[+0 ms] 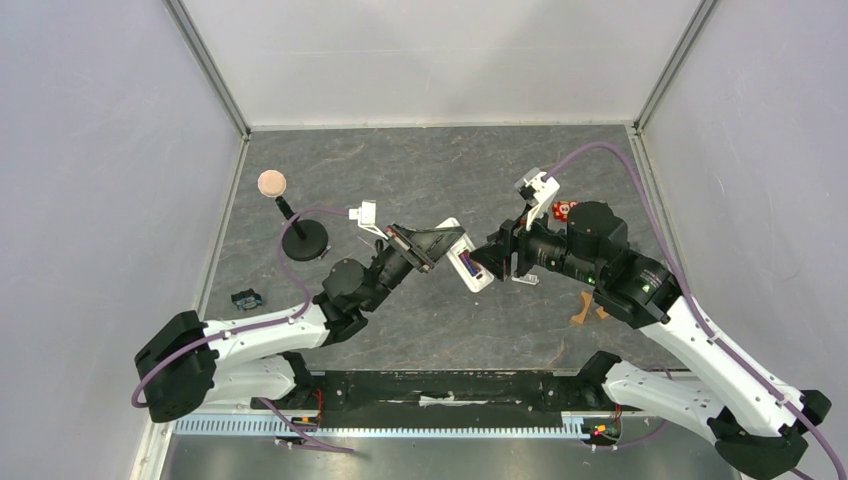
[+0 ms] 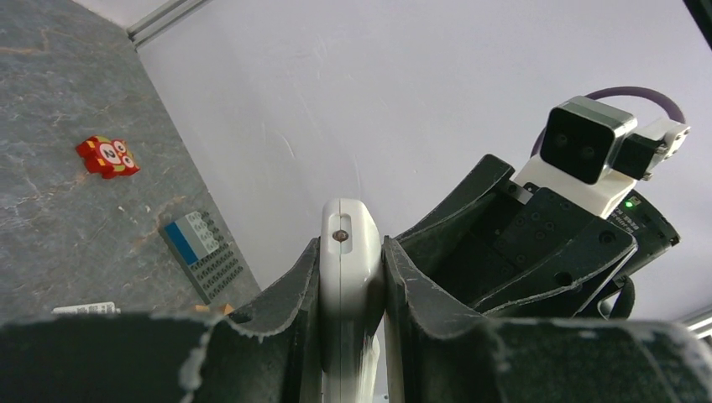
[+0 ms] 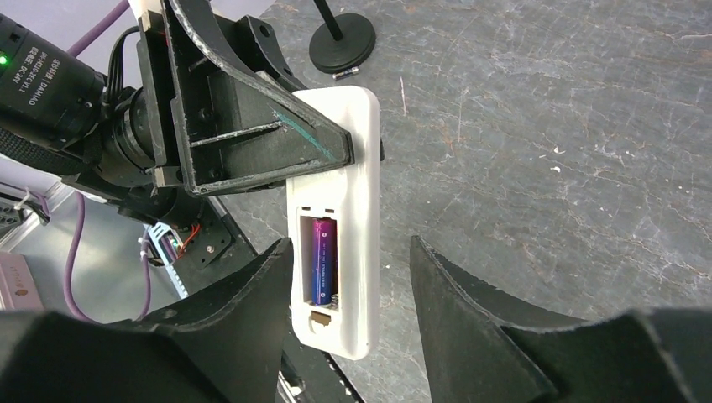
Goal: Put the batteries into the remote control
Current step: Load the battery into the remote control.
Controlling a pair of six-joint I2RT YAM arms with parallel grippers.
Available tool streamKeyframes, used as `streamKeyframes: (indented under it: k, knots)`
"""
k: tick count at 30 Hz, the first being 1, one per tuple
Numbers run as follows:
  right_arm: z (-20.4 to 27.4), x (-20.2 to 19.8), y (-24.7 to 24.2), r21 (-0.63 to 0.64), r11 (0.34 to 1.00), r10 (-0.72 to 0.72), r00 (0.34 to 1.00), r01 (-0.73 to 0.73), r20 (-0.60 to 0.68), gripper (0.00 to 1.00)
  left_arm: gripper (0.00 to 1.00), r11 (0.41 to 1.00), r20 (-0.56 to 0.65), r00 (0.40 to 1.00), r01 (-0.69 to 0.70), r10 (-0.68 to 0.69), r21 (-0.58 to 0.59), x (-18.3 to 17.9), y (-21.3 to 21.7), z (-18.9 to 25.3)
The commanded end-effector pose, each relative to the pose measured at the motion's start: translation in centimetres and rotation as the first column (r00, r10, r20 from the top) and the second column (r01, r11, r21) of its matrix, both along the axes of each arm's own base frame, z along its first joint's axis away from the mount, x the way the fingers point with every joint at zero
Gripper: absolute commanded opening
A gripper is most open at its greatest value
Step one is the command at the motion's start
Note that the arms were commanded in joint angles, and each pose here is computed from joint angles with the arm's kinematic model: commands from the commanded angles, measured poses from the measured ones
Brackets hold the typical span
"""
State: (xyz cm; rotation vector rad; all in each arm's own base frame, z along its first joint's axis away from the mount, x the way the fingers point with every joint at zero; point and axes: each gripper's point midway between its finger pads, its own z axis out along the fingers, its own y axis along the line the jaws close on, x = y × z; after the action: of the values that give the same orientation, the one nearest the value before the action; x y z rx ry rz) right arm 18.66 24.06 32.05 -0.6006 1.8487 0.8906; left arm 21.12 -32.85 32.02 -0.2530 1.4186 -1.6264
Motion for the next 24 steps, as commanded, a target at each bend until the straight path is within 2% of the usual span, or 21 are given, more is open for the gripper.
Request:
streamKeyframes:
  k: [1,9,16,24]
  knots:
    - [-0.5,0.4,0.0,-0.023,1.0,-0.001,1.0,0.001,0.019,0.55,0.02,0.998,0.004,1.0,-0.015,0.016,-0.053,0.1,0.4,2.3]
    - [-2.0,0.7,0.3,-0.049,0.999,0.001,1.0,-0.001,-0.007,0.53,0.02,0.999,-0.003,1.0,-0.002,0.002,-0.04,0.1,-0.1,2.1]
    - [-2.9,1.5,0.0,-0.068,0.996,-0.054,0.998,0.052,-0.032,0.45,0.02,0.999,-0.004,1.0,0.004,-0.004,-0.04,0.1,-0.3,2.1]
    - [-3.9,1.3,0.2,-0.079,0.996,-0.042,0.998,0.038,-0.055,0.41,0.02,0.999,-0.01,1.0,0.009,-0.01,-0.051,0.1,-0.4,2.1]
